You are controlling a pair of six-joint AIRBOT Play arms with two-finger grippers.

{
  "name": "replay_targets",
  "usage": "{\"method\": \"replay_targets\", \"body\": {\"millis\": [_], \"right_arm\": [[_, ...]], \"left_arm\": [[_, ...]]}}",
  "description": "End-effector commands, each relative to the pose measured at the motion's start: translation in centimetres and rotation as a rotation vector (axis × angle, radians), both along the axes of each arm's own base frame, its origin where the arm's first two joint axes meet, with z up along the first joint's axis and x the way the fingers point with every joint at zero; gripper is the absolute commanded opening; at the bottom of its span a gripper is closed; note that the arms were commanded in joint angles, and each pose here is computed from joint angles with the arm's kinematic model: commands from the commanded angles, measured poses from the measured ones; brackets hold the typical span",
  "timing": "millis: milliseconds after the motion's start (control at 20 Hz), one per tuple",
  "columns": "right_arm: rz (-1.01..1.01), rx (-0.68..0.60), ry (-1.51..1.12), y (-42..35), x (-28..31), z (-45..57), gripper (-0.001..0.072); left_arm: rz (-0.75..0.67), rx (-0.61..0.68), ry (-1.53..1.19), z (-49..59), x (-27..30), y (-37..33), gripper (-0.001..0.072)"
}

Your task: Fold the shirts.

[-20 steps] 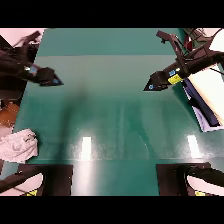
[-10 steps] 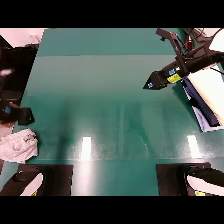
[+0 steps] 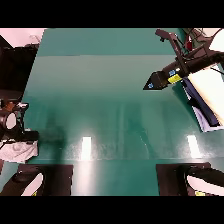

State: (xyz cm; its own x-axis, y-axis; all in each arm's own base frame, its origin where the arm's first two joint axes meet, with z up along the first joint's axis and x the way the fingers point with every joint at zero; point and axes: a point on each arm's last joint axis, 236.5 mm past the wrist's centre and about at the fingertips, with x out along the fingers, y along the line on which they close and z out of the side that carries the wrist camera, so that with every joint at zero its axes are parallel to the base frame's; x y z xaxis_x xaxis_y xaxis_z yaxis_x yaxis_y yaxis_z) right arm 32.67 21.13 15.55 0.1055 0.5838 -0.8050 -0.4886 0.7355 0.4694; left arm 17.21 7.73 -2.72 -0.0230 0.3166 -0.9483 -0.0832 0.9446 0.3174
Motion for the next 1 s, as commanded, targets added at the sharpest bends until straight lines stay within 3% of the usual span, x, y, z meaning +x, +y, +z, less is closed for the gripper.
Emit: {"method": "replay_targets", "body": {"millis": [0,100,150,300,450,650,950], "right_arm": [[0.002,0.0,0.0,0.0,0.0,0.0,0.0016],[0.002,0.0,0.0,0.0,0.0,0.0,0.0016],[0.001,0.0,-0.001,0.0,0.0,0.0,0.0015],[0.001,0.001,-0.001,0.0,0.0,0.0,0.0015],[-0.009,0.01,-0.019,0.2,0.4,0.3,0.0015],[-0.027,0.04,-0.12,0.5,1.9,3.2,0.0015],[-0.072,0.125,-0.383,0.9,4.5,11.7,0.0015]], "left_arm": [[0.002,0.029,-0.009,-1.0,-0.1,0.6,0.0572],[0.002,0.029,-0.008,-1.0,-0.1,0.6,0.0186],[0.002,0.029,-0.007,-1.0,-0.1,0.6,0.0047],[0.011,0.028,-0.034,0.5,0.7,0.6,0.0021],[-0.02,-0.044,-0.261,8.3,6.2,-1.0,0.0021],[-0.22,-0.397,-0.728,25.9,11.6,-10.3,0.0021],[-0.64,-0.84,-1.071,43.0,7.3,-22.4,0.002]]}}
